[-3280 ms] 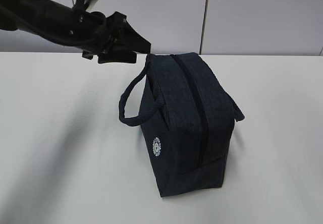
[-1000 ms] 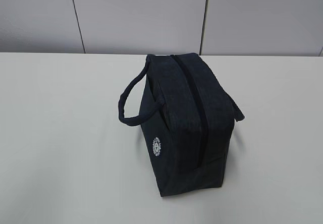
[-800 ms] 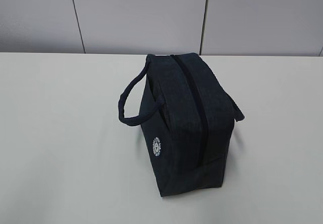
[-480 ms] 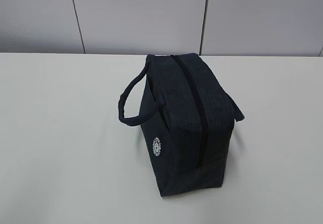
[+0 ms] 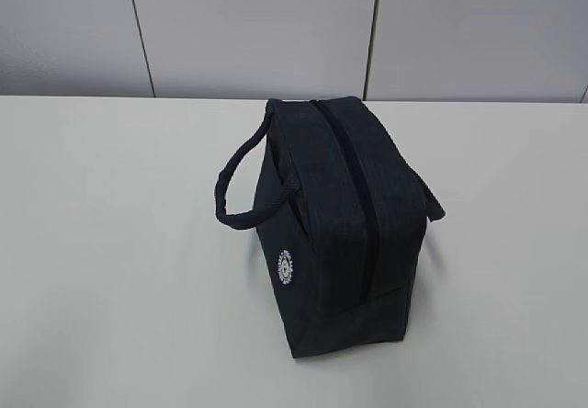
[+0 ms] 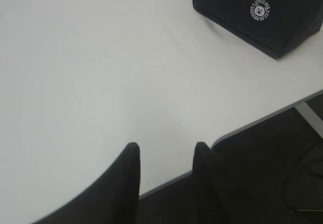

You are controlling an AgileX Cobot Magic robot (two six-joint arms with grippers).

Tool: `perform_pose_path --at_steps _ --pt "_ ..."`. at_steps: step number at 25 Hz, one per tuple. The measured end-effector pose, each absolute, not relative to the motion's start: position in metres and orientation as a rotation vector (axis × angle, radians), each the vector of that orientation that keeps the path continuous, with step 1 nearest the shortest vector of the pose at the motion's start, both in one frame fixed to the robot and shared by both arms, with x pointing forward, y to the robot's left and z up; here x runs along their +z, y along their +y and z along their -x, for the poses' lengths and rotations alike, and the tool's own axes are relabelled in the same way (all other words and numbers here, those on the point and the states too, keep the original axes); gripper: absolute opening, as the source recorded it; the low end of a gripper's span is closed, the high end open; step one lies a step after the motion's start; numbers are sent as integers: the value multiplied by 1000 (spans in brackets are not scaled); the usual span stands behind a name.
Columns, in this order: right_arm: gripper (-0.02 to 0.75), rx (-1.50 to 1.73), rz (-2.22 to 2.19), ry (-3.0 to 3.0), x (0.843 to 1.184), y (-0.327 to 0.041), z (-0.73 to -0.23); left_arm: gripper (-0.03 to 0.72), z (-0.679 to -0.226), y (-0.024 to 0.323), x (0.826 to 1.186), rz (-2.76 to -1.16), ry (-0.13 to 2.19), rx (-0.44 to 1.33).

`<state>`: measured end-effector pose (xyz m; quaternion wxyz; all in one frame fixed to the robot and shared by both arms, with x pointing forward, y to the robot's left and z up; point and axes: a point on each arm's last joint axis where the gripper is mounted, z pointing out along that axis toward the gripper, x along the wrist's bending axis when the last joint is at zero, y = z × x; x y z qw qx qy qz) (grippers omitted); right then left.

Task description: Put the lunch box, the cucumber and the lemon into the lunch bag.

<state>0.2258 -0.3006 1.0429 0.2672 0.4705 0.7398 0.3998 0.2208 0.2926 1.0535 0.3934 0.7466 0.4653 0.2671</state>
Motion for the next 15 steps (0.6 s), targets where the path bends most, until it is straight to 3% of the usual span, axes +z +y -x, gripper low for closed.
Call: perform_pose_path --at_steps 7,15 --pt "253 1086 -1271 1990 1043 -300 -226 237 -229 294 1050 -1868 1168 754" --pt "241 1086 -1272 1989 1043 -300 -226 237 -230 294 1050 -1868 1166 761"
